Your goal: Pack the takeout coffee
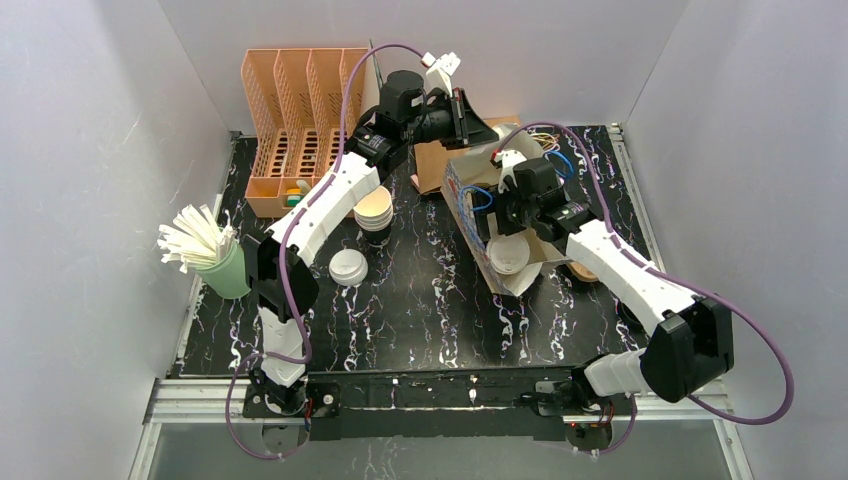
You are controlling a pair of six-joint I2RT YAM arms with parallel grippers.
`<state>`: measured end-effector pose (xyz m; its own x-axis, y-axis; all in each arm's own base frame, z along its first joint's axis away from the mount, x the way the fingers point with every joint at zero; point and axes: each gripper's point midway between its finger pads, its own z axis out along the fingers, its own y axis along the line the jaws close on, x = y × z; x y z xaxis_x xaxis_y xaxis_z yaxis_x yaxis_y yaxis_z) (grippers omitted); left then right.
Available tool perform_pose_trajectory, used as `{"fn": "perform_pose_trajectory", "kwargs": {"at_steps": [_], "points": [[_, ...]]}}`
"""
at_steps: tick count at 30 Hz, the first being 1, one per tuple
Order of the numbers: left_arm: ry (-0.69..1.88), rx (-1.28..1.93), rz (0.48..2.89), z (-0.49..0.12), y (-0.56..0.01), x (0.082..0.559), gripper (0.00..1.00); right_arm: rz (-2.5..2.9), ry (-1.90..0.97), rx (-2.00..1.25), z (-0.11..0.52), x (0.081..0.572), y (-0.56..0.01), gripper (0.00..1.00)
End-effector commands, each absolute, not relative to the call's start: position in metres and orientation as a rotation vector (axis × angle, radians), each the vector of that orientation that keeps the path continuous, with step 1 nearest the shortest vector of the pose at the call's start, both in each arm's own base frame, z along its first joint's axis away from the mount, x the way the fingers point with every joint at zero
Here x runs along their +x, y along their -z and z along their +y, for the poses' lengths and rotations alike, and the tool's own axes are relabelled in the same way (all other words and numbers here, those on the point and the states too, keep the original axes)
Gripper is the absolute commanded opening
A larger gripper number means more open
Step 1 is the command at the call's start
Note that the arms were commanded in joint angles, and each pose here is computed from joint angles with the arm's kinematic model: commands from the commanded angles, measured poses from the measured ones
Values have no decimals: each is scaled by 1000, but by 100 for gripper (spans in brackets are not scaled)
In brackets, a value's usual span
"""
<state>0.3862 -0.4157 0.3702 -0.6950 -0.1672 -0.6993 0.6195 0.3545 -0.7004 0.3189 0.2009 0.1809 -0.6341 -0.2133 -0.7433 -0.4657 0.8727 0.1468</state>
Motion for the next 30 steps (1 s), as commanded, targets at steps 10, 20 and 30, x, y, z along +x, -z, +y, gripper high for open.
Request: {"fn": "perform_pose_trajectory", "kwargs": {"at_steps": [10, 20, 30], "points": [[1430, 384, 1874, -414, -385, 380, 0, 2171, -495, -458, 216, 327, -209, 98], [1396, 345, 1893, -411, -378, 385, 0, 2160, -258, -387, 231, 336, -197, 98], [1377, 338, 1909, -408, -376, 383, 0, 2196, -53, -270, 213, 353, -178, 98]]}}
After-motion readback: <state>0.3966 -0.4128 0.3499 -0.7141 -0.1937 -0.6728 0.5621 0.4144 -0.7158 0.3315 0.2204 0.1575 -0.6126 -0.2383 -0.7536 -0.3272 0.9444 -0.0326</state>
